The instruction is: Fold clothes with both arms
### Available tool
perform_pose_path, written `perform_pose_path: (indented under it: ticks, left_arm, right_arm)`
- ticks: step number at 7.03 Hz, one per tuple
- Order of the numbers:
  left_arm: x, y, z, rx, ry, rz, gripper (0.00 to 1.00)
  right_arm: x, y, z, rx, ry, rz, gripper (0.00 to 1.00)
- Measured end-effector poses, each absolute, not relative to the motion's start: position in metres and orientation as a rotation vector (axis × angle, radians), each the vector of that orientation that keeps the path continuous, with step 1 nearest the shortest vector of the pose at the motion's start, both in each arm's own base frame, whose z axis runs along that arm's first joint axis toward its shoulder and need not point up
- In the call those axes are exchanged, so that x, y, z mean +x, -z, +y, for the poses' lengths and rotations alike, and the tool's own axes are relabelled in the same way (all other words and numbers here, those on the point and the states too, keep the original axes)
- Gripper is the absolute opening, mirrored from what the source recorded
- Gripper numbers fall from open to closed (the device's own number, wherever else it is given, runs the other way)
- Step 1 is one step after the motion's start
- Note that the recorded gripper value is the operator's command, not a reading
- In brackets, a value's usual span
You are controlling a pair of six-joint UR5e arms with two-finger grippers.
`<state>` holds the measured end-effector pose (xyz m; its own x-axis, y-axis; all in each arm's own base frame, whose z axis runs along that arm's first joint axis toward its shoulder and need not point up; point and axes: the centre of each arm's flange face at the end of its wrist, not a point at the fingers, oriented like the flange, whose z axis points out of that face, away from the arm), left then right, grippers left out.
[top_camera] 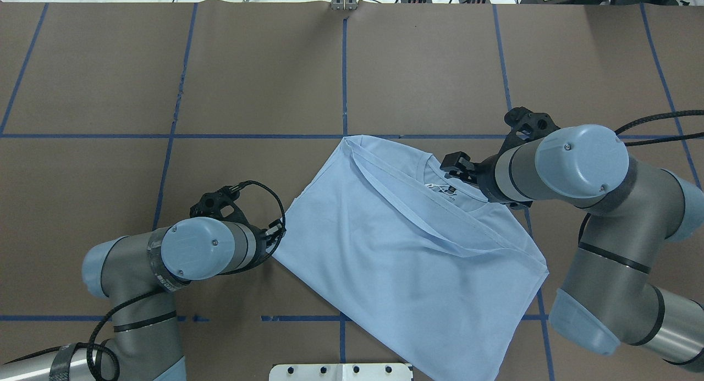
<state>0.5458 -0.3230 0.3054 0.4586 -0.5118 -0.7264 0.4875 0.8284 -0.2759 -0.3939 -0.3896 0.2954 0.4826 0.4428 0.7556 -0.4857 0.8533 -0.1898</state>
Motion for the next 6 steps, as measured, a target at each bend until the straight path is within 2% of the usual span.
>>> perform_pose_path:
  ticks: [1,6]
  left_arm:
    - [0.546,-0.306,-0.323,-0.031,0.618,0.904,0.0]
    - [0.532,-0.299,-0.338,-0.008,0.619,0.92,0.0]
  right_arm:
    - [-0.395,-0.295,-0.39,0.052,-0.566,-0.904,1.0]
    - [-0.398,-0.299,-0.392,0.049,-0.568,-0.896,1.0]
